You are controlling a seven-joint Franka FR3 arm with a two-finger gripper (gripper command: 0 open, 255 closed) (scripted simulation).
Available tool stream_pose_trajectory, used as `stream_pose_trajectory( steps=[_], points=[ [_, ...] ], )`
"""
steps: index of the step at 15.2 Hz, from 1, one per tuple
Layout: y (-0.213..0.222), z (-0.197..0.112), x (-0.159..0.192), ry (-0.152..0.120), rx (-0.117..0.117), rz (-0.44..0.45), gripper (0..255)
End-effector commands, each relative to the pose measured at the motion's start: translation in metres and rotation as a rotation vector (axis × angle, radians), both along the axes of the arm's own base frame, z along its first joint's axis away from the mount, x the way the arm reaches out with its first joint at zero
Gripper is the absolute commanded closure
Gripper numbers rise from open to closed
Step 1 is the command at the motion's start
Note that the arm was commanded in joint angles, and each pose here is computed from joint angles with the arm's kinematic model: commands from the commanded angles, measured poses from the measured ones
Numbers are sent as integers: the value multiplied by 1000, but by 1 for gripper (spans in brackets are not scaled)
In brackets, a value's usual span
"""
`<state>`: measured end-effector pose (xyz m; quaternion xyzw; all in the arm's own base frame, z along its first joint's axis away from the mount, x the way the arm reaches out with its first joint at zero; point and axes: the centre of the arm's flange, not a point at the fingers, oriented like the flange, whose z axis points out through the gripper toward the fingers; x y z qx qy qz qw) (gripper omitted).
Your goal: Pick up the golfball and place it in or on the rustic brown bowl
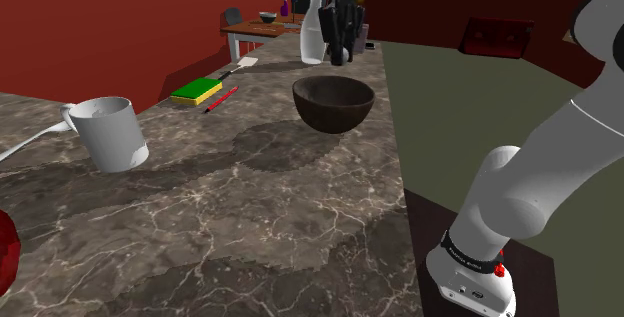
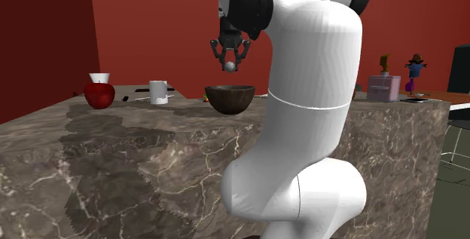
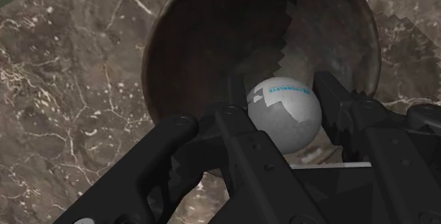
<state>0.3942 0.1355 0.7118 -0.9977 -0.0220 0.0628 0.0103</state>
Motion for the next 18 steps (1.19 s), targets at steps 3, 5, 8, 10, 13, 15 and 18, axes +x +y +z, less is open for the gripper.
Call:
stream_pose_trajectory(
  steps=[3, 5, 8, 10, 13, 15, 18],
  points=[
    [1, -20, 0, -1, 0, 0, 255],
    [1, -31, 0, -1, 0, 0, 255],
    [1, -47, 0, -1, 0, 0, 255],
    [1, -50, 0, -1, 0, 0, 255],
    [1, -50, 0, -1, 0, 0, 255],
    [1, -50, 0, -1, 0, 0, 255],
    [1, -50, 0, -1, 0, 0, 0]
  ],
)
